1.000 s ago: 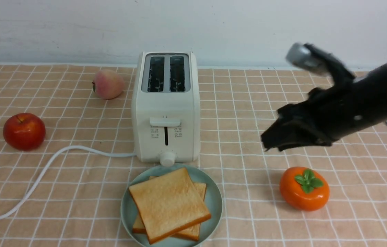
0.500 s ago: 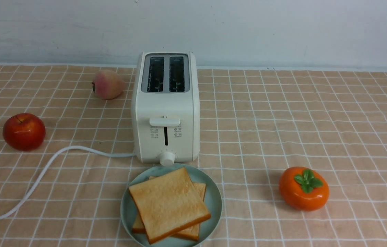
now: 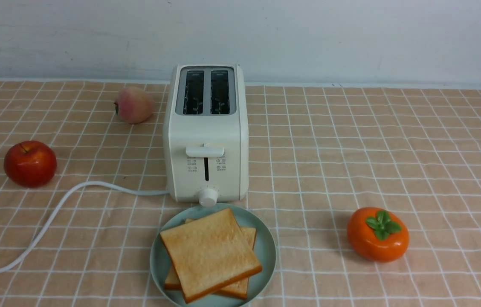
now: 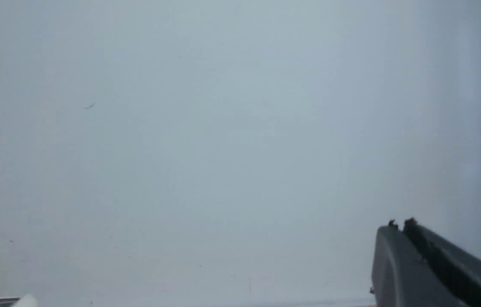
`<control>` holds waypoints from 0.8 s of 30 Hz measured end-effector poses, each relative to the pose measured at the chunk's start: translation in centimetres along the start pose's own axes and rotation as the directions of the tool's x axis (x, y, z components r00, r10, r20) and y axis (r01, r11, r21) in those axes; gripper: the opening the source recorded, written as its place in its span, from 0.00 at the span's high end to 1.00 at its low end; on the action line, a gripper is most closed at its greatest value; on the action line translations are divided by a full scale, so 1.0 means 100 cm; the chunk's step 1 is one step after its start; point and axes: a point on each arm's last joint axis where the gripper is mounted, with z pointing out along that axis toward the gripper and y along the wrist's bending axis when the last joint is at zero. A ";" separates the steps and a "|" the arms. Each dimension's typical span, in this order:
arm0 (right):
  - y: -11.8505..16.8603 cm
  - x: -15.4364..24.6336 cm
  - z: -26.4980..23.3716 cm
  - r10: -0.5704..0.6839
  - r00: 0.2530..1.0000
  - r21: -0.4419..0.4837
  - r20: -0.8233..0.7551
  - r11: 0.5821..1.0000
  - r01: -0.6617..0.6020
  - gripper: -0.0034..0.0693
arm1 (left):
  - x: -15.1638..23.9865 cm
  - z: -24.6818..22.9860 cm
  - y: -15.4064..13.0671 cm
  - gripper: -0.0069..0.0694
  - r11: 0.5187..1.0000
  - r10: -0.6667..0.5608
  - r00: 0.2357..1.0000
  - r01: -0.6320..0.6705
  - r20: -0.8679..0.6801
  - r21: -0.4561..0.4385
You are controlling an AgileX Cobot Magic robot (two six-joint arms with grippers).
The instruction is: Take toasted bread from bread machine on light coffee tablecloth place on plate.
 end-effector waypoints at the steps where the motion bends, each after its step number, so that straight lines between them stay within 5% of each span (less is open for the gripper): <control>1: 0.000 0.000 0.000 -0.024 1.000 0.001 0.007 1.000 0.024 0.94 | 0.000 0.000 0.000 0.93 1.000 0.000 1.000 0.000 0.000 0.000; 9: -0.001 0.000 0.001 -0.186 0.982 0.025 0.033 0.982 0.186 0.92 | 0.000 0.000 0.000 0.93 1.000 -0.001 1.000 0.001 0.000 0.000; 21: -0.001 0.000 0.001 -0.210 0.977 0.026 0.039 0.977 0.210 0.91 | 0.005 -0.003 0.003 0.92 1.000 0.025 1.000 -0.025 0.019 -0.008; 24: -0.001 0.000 0.001 -0.210 0.977 0.026 0.039 0.977 0.210 0.90 | 0.025 -0.010 0.018 0.92 0.996 0.064 0.992 -0.057 0.105 -0.067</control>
